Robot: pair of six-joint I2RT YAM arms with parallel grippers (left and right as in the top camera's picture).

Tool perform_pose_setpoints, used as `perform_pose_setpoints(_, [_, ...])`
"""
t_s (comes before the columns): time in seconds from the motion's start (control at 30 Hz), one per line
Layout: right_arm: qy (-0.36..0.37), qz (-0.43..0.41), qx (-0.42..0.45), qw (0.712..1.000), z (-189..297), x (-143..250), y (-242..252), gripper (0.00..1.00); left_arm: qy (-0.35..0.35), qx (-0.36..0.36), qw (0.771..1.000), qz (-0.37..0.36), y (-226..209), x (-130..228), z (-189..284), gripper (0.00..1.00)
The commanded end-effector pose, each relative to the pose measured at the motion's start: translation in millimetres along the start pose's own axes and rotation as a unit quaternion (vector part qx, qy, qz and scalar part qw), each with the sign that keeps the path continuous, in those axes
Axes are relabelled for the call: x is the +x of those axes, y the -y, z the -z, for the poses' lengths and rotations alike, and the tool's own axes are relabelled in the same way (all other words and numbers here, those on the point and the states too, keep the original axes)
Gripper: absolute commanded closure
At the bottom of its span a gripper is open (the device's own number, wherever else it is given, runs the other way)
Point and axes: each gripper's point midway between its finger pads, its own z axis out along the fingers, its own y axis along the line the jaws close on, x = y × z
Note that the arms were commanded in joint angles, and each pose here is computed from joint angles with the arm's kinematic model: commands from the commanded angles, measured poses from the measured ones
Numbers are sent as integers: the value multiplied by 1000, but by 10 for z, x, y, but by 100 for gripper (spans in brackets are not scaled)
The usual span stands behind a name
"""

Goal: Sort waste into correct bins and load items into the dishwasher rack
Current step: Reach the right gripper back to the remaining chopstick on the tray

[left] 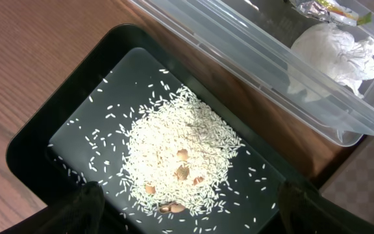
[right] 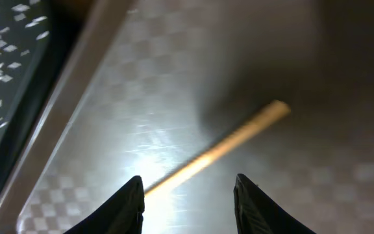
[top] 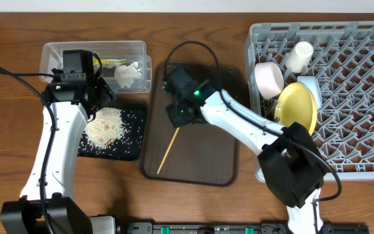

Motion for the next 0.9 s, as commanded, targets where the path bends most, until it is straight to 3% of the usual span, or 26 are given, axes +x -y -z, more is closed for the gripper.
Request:
perform_pose_setpoints(0.0, [-4, 39, -19, 999, -21, 41, -193, 59, -5, -7, 1000, 6, -44, 28, -31, 12])
perform_pose_setpoints(0.47, [-91, 76, -94, 989, -356, 574, -682, 62, -5, -7, 1000, 6, -44, 29, -32, 12])
perform_pose_setpoints(0.7, [-136, 67, -75, 986, -382, 790, -592, 62, -5, -7, 1000, 6, -44, 28, -31, 12])
perform_pose_setpoints(0.87, [-165, 56, -18, 985, -346, 907, -304, 72, -5, -7, 1000, 6, -44, 29, -32, 12])
